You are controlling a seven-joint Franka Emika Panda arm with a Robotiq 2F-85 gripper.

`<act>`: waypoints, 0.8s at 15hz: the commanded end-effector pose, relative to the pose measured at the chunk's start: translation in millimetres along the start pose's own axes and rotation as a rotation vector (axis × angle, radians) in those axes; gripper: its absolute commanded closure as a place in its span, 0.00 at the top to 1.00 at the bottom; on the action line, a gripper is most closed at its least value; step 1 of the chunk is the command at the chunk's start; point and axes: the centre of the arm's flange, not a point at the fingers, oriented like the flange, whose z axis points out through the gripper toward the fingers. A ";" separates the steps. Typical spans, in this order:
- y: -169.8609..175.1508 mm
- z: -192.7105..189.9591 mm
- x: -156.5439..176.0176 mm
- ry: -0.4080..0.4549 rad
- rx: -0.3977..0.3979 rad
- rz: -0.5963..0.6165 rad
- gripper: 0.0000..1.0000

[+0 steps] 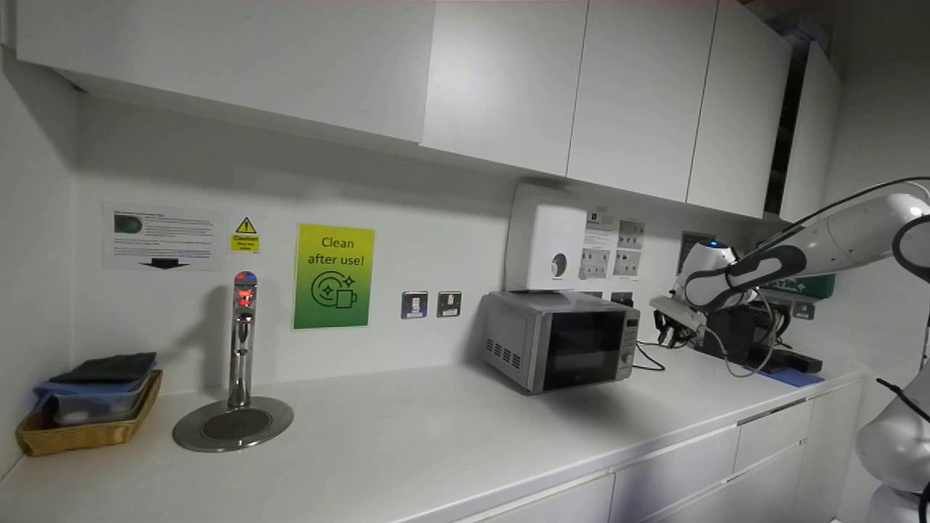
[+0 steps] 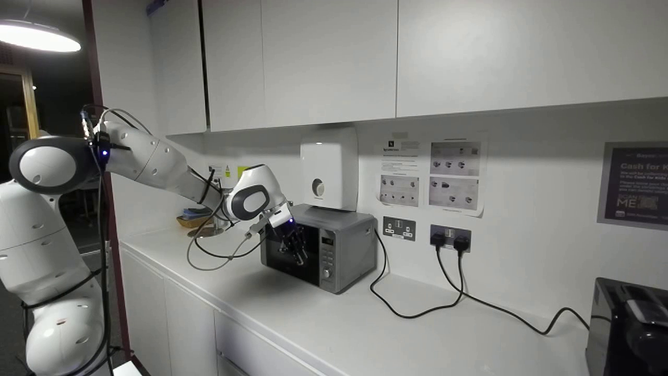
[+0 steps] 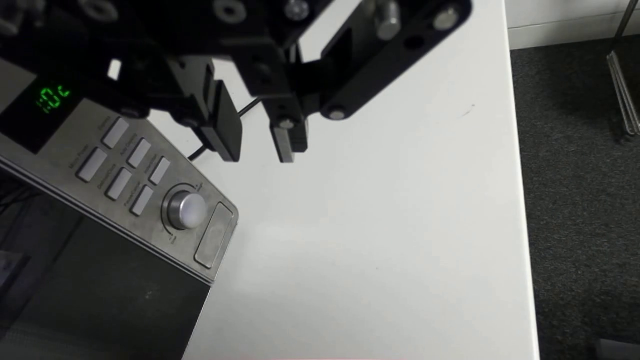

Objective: Press a button on the microwave

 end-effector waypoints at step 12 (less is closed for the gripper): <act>-7.6 12.0 4.4 0.026 0.016 0.004 0.00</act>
